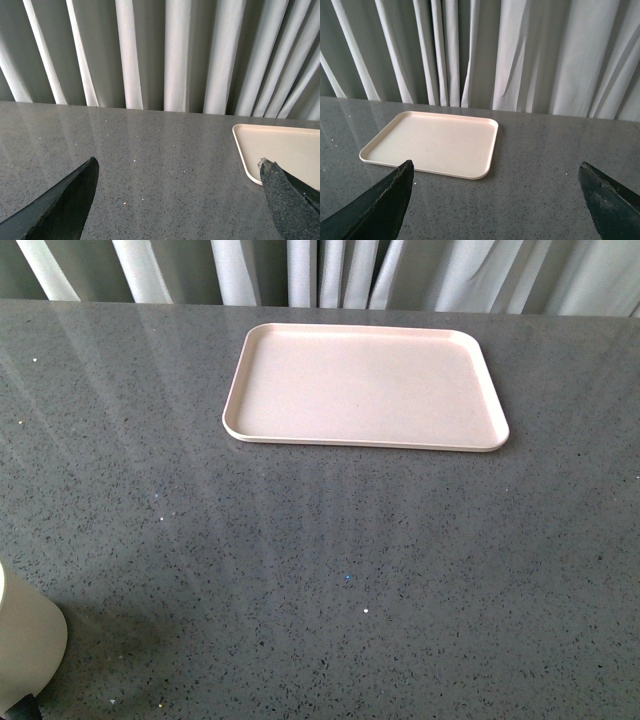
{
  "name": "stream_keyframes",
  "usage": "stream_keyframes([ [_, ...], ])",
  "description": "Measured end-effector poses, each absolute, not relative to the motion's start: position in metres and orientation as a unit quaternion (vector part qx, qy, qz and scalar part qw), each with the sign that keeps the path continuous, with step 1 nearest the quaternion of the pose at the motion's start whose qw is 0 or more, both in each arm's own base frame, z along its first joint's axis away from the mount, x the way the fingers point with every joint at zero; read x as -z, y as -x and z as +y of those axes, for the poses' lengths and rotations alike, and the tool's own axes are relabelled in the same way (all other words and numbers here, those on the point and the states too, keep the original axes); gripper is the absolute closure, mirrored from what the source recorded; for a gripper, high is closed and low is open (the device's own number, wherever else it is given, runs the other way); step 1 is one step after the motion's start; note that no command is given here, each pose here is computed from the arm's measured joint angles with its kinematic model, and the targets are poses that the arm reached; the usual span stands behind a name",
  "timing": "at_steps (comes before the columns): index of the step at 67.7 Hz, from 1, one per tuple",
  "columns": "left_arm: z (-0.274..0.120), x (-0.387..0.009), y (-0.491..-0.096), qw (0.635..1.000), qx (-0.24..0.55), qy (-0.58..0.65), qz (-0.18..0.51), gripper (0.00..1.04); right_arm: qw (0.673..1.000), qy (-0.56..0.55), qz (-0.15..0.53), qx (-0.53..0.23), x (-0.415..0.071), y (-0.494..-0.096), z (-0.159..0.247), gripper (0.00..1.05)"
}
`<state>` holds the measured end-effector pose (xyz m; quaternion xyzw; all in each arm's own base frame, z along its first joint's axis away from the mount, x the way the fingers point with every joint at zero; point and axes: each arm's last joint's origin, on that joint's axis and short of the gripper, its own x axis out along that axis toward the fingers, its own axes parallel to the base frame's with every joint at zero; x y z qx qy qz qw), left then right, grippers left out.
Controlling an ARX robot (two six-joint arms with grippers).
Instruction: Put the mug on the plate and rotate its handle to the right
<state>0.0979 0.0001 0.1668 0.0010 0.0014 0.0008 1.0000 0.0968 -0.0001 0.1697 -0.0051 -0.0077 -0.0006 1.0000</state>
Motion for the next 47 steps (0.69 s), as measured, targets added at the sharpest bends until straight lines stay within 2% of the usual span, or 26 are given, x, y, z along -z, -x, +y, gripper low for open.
stream_keyframes([
  [37,0.0,-0.167,-0.098,1.0,-0.001,-0.001,0.001,0.09,1.0,0.005,-0.008,0.001,-0.17,-0.097,0.0,0.09],
  [40,0.0,-0.166,-0.098,0.997,0.044,0.018,0.054,0.09,1.0,0.005,-0.008,0.001,-0.17,-0.097,0.0,0.09],
  [41,0.001,-0.168,-0.099,0.991,0.073,0.034,0.108,0.09,1.0,0.005,-0.008,0.001,-0.17,-0.097,0.0,0.09],
  [43,0.002,-0.171,-0.105,0.979,0.107,0.056,0.165,0.09,1.0,0.005,-0.008,0.0,-0.17,-0.097,0.0,0.09],
  [47,0.006,-0.18,-0.123,0.967,0.139,0.069,0.204,0.09,1.0,0.005,-0.008,0.0,-0.17,-0.097,0.0,0.09],
])
